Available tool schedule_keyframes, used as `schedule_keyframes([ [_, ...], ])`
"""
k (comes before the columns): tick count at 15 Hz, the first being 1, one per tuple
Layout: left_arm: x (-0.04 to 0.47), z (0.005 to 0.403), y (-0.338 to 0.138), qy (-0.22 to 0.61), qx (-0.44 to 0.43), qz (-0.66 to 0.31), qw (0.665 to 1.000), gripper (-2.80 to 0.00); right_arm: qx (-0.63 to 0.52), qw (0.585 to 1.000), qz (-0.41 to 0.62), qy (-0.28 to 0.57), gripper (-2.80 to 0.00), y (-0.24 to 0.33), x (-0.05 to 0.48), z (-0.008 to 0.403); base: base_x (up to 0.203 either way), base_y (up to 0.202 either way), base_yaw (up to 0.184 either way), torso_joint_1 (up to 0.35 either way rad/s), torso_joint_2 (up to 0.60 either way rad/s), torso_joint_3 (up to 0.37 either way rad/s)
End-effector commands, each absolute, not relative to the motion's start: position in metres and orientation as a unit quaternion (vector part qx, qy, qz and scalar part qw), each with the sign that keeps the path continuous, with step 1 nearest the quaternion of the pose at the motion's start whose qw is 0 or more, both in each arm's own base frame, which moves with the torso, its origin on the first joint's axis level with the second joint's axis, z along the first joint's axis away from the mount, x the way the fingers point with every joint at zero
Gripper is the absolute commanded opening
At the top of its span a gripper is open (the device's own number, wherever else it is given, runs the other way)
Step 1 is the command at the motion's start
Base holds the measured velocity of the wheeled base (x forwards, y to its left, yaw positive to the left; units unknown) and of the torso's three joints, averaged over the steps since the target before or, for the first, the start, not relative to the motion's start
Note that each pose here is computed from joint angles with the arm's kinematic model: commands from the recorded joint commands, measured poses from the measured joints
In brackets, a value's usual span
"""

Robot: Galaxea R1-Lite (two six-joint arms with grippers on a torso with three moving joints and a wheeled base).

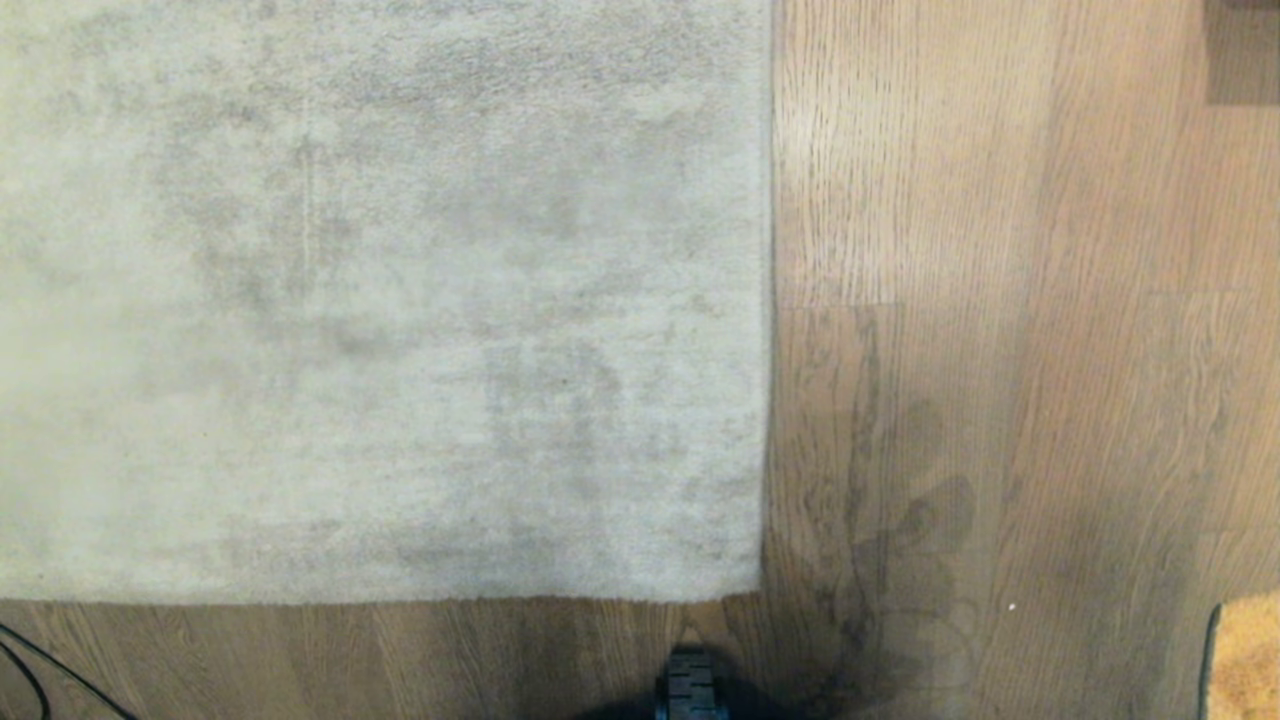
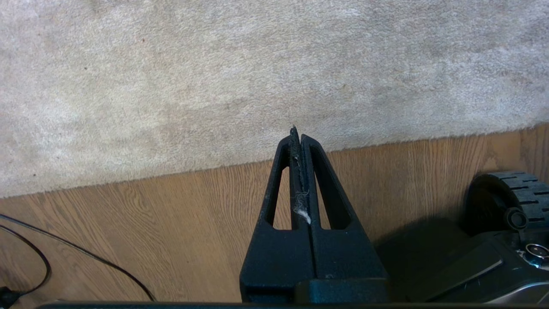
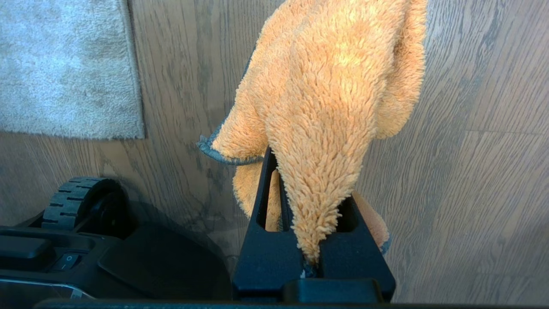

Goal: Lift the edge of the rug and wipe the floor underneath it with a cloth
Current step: Put down the rag

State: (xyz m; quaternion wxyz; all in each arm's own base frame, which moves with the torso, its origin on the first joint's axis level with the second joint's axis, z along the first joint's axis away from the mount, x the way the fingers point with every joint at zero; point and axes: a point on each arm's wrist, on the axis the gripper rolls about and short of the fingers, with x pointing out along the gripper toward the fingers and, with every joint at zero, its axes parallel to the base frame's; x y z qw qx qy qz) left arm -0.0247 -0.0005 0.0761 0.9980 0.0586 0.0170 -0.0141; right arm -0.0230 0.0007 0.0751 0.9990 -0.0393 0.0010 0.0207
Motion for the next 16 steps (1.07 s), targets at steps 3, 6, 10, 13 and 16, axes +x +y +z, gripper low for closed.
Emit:
schedule_keyframes([
  [3,-0.0248,0.0761,-0.0005,0.017,0.055,-0.013,0.998,-2.80,-0.039,0.999,0.021,0.001,-2.80,0.0007,-0.0229,0.0753,0.000,0.000,0.000,0.000,0.00,0.000],
  [6,-0.0248,0.0761,-0.0005,0.017,0.052,-0.014,0.998,-2.80,-0.039,0.999,0.020,0.002,-2.80,0.0007,-0.0229,0.0753,0.000,0.000,0.000,0.000,0.00,0.000],
  [10,-0.0248,0.0761,-0.0004,0.017,0.024,-0.012,0.999,-2.80,-0.040,0.999,0.021,0.001,-2.80,0.0007,-0.0229,0.0753,0.000,0.000,0.000,0.000,0.00,0.000],
  [13,-0.0248,0.0761,-0.0004,0.017,0.025,-0.012,0.999,-2.80,-0.040,0.999,0.021,0.002,-2.80,0.0007,-0.0228,0.0749,0.000,0.000,0.000,0.000,0.00,0.000],
  [16,-0.0248,0.0761,-0.0004,0.017,0.024,-0.012,0.999,-2.80,-0.040,0.999,0.021,0.001,-2.80,0.0007,-0.0229,0.0753,0.000,0.000,0.000,0.000,0.00,0.000],
])
